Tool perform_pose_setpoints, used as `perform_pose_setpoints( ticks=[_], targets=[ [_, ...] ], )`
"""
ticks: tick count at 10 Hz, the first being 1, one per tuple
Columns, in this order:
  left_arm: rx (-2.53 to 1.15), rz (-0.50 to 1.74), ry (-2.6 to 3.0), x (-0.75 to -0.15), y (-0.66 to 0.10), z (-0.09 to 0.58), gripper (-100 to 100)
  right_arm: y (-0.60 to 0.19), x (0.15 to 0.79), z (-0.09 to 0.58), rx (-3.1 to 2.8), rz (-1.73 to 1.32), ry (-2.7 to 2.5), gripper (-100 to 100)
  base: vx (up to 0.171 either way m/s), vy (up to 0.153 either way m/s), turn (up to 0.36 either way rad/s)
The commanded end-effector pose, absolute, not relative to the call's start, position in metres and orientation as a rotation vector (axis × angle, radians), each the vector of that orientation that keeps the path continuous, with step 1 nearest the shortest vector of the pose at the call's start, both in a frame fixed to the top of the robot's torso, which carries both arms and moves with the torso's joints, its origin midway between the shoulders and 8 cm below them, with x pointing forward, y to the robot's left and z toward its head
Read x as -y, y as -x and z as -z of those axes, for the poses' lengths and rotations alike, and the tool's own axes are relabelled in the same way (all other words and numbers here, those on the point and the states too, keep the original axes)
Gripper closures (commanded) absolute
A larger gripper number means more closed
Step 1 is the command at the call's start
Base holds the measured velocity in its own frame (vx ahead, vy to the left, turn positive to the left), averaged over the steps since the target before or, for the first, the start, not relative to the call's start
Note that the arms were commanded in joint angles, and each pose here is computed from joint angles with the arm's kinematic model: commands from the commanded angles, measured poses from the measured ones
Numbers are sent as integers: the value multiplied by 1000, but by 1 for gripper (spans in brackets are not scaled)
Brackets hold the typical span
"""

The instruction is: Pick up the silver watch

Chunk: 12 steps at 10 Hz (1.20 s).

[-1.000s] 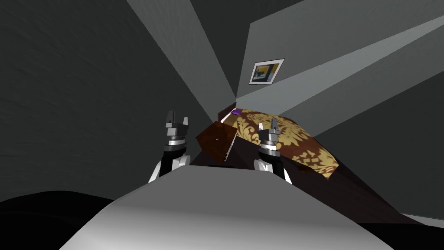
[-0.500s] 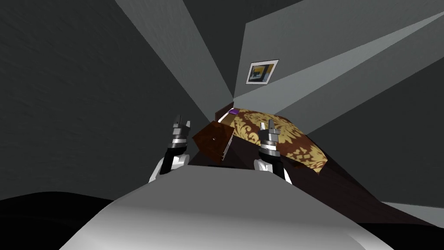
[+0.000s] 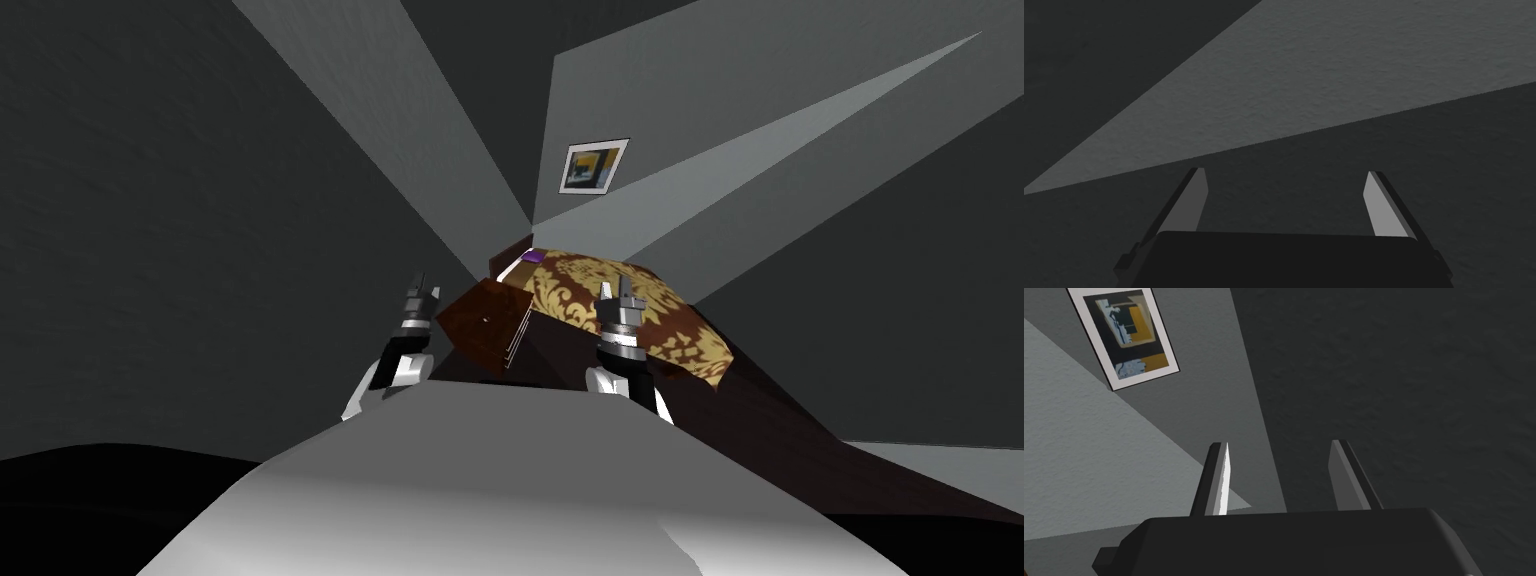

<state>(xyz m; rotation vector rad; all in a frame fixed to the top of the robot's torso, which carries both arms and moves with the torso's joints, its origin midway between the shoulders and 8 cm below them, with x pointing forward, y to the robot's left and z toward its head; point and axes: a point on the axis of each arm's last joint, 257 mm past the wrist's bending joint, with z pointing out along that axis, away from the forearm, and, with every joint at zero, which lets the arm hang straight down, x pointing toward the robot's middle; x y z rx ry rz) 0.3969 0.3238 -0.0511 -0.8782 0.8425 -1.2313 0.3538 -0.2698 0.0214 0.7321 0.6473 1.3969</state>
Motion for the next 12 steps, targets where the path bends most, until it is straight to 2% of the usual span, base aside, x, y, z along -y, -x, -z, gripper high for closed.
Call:
perform_pose_setpoints(
  ticks=[1, 4, 12],
  targets=[
    [-883, 1199, 933, -335, -409, 75, -100, -354, 270, -21, -647, -1397, -732, 0, -27, -79, -78],
    [-950, 1139, 1023, -358, -425, 112, -100, -354, 270, -21, -647, -1397, -732, 0, -25, -135, -97],
    [-1085, 1011, 1222, -404, -441, 198, -100, -354, 270, -21, -647, -1397, -732, 0, 3, -83, -67]
  ],
)
